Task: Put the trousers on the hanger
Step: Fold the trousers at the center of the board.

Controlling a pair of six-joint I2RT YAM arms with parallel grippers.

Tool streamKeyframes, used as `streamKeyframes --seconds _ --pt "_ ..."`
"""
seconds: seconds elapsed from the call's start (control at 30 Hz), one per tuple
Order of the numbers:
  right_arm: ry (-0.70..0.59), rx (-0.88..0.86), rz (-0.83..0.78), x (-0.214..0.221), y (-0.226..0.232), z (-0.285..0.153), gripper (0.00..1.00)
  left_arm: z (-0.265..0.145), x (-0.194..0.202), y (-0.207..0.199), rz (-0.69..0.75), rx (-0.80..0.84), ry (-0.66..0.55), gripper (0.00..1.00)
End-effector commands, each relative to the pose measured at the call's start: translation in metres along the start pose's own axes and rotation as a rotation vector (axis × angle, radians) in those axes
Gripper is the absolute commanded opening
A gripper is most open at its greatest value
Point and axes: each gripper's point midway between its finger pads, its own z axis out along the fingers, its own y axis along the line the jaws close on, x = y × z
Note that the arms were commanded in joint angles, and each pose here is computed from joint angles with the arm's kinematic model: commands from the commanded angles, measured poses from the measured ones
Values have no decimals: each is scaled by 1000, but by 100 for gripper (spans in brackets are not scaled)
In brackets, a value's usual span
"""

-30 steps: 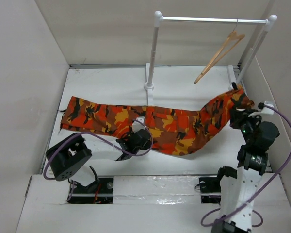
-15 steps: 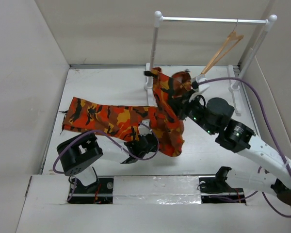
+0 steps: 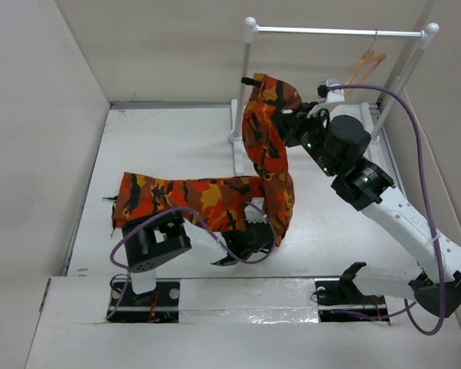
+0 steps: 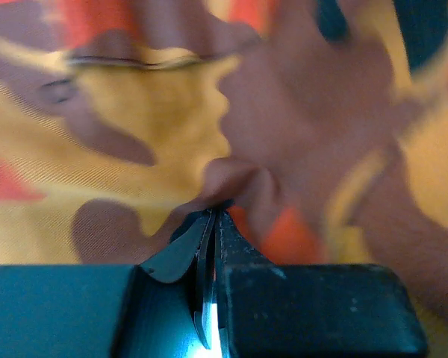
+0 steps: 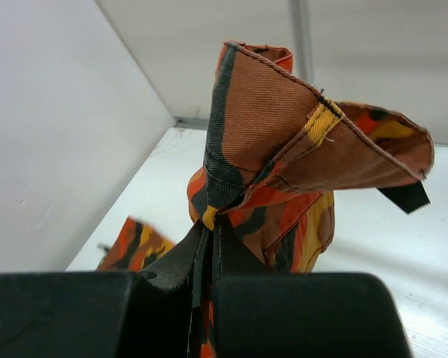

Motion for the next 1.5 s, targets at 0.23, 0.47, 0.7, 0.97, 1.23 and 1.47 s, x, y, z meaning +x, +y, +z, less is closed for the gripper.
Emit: streamKeyframes --seconds 0.23,0.47,0.7,0.97,1.23,1.47 --pt "-254 -65 11 -112 13 -56 0 -17 0 -82 98 139 21 25" --pt "-189 -102 -10 -82 21 -36 0 -85 -105 -18 17 -44 -258 67" --pt "-118 -192 -24 -47 60 -5 0 -196 -212 45 -187 -52 -524 37" --pt "94 -345 -122 70 171 40 0 -315 -289 74 -338 -15 -750 16" --pt "383 -552 -215 275 283 58 10 -363 -312 96 -383 -49 -827 15" --pt "461 -523 -274 303 275 30 95 -352 -300 103 -394 -58 -814 24"
